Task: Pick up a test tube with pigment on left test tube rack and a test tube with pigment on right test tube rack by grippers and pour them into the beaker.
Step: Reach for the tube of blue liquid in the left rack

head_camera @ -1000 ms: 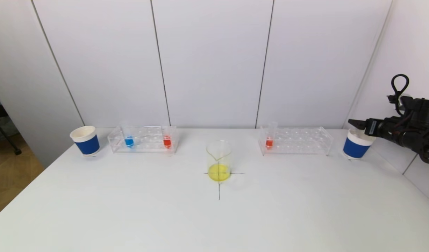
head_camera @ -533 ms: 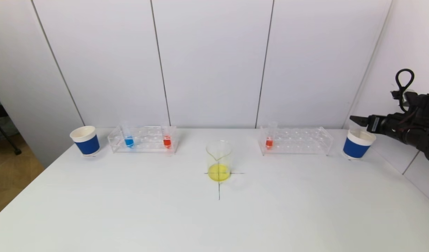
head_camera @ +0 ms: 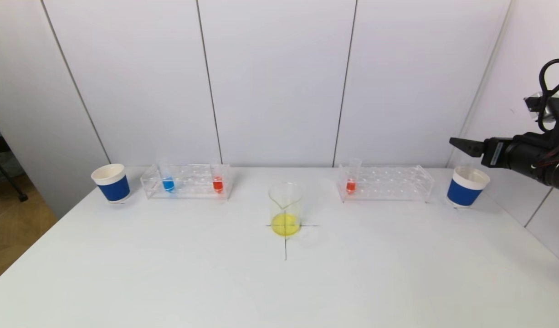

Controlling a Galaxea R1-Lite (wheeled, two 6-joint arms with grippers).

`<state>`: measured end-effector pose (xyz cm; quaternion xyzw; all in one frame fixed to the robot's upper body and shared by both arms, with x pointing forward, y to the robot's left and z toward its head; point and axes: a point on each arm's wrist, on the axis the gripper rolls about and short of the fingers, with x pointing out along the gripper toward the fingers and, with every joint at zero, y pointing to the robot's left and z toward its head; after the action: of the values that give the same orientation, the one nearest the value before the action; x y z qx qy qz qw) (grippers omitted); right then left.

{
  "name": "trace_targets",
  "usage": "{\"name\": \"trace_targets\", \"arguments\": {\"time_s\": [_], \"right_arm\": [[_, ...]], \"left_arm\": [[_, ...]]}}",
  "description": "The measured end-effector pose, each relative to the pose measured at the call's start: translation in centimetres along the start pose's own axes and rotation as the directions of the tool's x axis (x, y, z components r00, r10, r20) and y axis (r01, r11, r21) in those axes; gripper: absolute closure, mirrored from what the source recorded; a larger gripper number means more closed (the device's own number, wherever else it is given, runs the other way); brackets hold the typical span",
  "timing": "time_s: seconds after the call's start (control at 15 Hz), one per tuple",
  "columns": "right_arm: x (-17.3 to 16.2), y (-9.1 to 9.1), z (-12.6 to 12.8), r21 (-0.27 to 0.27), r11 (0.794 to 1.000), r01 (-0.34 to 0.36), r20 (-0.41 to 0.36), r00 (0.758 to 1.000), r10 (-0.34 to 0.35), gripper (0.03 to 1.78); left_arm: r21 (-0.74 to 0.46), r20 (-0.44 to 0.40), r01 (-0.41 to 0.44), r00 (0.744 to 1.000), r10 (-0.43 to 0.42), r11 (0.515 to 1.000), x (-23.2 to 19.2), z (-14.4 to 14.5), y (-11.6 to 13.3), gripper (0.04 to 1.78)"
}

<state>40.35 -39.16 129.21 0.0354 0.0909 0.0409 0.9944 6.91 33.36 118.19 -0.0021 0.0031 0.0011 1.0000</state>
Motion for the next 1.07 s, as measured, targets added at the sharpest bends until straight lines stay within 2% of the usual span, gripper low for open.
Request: {"name": "trace_targets", "arguments": {"time_s": [0.13,0.33,0.53,0.87,1.07], "right_arm": [[-3.0,2.5,0.4,-0.015,0.998,-0.055,0.022,0.998,0.055,0.04],[-8.0,4.9,0.6,-0.037,0.994,-0.102,0.070,0.992,0.104,0.04],[-13.2,5.8,-0.2,-0.054,0.994,-0.096,0.126,0.987,0.102,0.04],[-21.4,6.7,-3.0,-0.073,0.996,-0.045,0.229,0.972,0.061,0.04],[-25.8,7.5,-4.8,-0.081,0.996,-0.039,0.264,0.963,0.059,0.04]], "left_arm": [[0.000,0.000,0.000,1.000,0.000,1.000,0.0,0.0,0.0,0.06],[0.000,0.000,-0.001,1.000,0.001,1.000,0.0,0.0,0.0,0.06],[0.000,0.000,0.000,1.000,0.000,1.000,0.0,0.0,0.0,0.06],[0.000,0.000,0.000,1.000,0.000,1.000,0.0,0.0,0.0,0.06],[0.000,0.000,0.000,1.000,0.000,1.000,0.0,0.0,0.0,0.06]]}}
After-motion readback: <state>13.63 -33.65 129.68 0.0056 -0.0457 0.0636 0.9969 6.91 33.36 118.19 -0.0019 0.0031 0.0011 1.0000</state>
